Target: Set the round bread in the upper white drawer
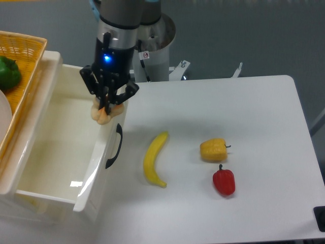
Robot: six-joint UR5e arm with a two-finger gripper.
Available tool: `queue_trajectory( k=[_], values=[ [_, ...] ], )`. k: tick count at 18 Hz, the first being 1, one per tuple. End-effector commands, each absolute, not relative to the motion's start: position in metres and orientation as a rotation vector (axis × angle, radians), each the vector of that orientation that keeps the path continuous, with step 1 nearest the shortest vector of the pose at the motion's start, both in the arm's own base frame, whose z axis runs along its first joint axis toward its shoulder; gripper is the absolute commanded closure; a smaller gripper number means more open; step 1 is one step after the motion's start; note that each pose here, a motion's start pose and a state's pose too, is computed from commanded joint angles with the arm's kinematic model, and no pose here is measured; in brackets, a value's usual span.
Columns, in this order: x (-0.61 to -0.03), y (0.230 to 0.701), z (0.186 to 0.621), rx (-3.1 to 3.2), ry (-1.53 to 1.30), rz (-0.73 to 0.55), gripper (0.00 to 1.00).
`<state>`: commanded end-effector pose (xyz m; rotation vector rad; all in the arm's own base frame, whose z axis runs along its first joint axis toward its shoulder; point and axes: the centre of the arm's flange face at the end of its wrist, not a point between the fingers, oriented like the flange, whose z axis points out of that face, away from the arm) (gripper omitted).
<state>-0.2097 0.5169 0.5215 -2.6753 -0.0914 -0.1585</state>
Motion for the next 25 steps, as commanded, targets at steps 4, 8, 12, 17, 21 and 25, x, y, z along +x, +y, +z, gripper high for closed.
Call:
queue_trajectory(
  k=[4,8,12,17,21,25],
  values=[
    [-0.193,0.529,0.511,-2.692,-0.043,-0.186,0.74],
    [-0.177,0.538,0.505,-2.701,-0.002,-0.204,0.74],
    [-0.169,0.544,0.499,-2.712,0.026,-0.215,0.54],
    [-0.168,0.545,0.499,-2.711,0.03,-0.216,0.43],
    [-0.167,0.544,0.5,-2.709,0.035,-0.215,0.34],
    [-0.167,0.544,0.5,-2.709,0.037,-0.214,0.31]
  ],
)
